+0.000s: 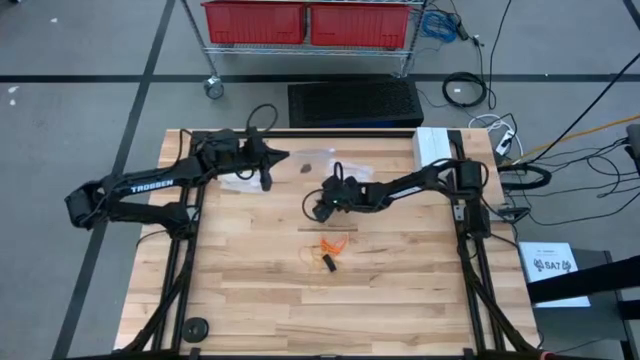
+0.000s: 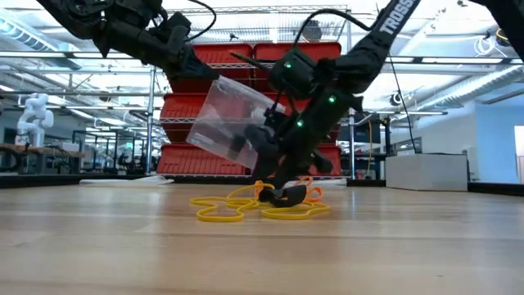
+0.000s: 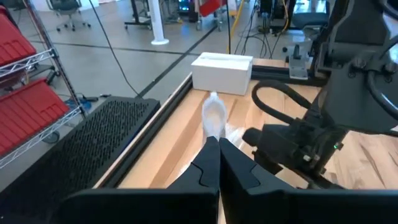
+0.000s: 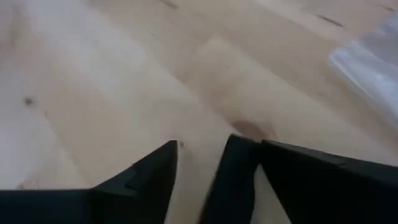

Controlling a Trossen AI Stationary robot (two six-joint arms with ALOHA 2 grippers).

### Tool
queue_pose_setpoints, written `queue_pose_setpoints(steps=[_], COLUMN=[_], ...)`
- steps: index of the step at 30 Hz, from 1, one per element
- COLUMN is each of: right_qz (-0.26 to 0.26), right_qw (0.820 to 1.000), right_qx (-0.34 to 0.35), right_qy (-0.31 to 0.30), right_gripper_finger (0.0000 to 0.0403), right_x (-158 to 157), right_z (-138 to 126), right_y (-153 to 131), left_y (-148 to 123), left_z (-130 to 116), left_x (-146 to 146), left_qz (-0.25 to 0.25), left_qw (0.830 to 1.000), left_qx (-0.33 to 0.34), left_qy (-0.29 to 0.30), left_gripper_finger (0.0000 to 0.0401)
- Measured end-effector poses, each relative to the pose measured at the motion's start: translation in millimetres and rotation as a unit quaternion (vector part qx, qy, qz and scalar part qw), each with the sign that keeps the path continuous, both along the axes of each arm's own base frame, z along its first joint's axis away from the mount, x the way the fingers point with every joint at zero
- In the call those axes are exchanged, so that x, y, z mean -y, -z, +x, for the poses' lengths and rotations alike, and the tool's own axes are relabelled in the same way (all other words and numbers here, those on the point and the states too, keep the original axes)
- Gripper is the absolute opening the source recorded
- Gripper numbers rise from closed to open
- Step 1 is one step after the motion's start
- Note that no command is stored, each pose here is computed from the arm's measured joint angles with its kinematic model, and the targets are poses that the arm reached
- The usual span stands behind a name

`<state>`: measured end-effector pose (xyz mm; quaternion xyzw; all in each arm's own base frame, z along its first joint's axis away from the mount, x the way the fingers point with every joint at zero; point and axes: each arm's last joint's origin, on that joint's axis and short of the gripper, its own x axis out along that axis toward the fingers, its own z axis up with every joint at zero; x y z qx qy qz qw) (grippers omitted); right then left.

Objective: Sort rubber bands
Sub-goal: Put the black rubber band into the open transparent zip bag

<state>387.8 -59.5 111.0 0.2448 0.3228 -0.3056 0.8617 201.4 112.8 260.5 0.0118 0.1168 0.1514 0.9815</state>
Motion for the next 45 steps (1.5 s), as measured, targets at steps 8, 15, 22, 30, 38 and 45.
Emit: queue_pose_setpoints(steps=[8,15,22,30,38,45], right_qz=[-0.028,-0.075,-0.209,-0.296,-0.288,-0.309], right_qw=[0.998,0.988,0.961,0.929,0.932,0.925], right_qx=[-0.048,-0.003,0.080,0.094,0.068,0.077], right_qy=[-0.040,-0.133,-0.163,-0.201,-0.212,-0.210], right_gripper_finger=[0.0014,0.0004,0.0002,0.0001,0.0000,0.0000], right_x=[-8,-16,-17,-2,7,11], right_z=[-4,-15,-32,-32,-23,-23], right_y=[-12,-76,-149,-163,-142,-146], left_y=[1,2,8,12,9,9], left_z=[0,0,8,18,19,19], left_x=[0,1,6,13,13,14], left_qz=[-0.003,-0.006,-0.019,-0.019,-0.013,-0.015], left_qw=[1.000,1.000,0.998,0.996,0.996,0.995], left_qx=[-0.006,-0.008,-0.013,-0.010,0.001,0.002], left_qy=[0.000,0.006,0.054,0.083,0.085,0.095], left_gripper_finger=[0.0000,0.0000,0.0000,0.0000,0.0000,0.0000])
